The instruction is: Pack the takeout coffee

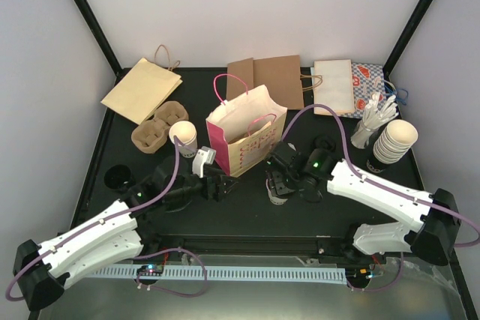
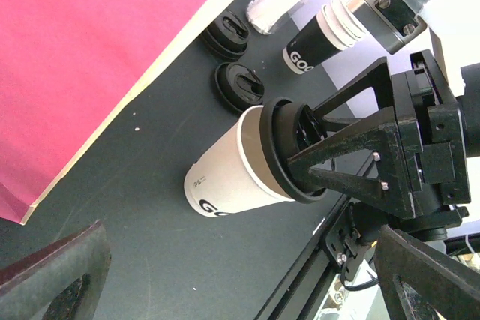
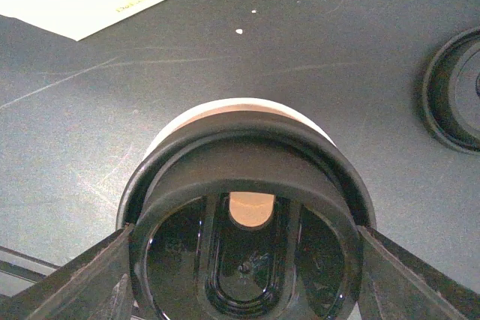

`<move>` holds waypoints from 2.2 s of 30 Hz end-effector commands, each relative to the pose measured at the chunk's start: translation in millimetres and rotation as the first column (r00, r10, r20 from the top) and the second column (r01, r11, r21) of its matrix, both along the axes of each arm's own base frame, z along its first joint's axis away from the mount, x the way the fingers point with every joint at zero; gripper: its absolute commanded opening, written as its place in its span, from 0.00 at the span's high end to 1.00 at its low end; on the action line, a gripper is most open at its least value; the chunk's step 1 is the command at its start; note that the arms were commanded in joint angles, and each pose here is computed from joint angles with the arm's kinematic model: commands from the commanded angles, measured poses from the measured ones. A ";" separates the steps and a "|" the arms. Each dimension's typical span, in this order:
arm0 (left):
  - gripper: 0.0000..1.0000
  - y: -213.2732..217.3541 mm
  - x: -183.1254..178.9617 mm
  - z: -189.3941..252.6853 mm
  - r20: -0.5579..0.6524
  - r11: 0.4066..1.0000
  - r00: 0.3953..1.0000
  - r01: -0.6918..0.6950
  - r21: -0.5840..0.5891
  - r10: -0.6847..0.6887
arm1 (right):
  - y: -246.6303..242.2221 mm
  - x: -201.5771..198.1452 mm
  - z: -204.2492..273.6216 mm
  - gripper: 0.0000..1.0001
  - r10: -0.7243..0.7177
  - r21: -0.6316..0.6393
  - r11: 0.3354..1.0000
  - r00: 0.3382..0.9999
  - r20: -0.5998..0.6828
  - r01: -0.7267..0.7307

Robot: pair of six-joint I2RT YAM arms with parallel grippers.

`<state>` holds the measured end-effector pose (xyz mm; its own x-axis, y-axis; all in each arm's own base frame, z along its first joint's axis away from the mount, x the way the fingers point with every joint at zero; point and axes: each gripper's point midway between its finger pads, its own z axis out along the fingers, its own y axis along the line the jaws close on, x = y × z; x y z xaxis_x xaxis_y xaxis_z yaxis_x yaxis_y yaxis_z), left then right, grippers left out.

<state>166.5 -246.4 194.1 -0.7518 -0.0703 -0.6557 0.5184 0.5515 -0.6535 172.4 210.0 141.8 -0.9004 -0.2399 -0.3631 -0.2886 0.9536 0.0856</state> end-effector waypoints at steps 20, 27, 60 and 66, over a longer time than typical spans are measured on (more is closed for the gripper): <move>0.01 -4.7 -1.5 5.2 0.010 1.000 1.000 0.018 -0.015 -0.018 | 13.7 10.8 -6.5 0.26 0.037 -0.040 0.999 0.999 0.025 -0.036; 0.01 -6.7 -1.1 4.8 0.009 1.000 1.000 0.025 -0.013 -0.025 | 9.9 6.7 -17.0 0.26 0.055 -0.085 0.995 0.998 -0.011 -0.056; 0.01 -4.9 -0.1 0.0 -0.002 0.999 1.000 0.020 0.026 -0.020 | -32.4 -89.4 -109.2 0.34 0.147 -0.214 0.937 0.869 -0.472 -0.275; 0.03 -17.6 -5.7 -4.6 -0.061 0.997 0.996 0.068 -0.035 -0.070 | -5.6 -93.7 -79.3 0.34 0.276 -0.102 0.934 0.872 -0.404 -0.343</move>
<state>164.6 -251.7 178.0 -0.7807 -0.0240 -0.6244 0.5050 0.5644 -0.6530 171.0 228.2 114.6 -0.8396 -0.4180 -0.3468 -0.4475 0.8943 0.0057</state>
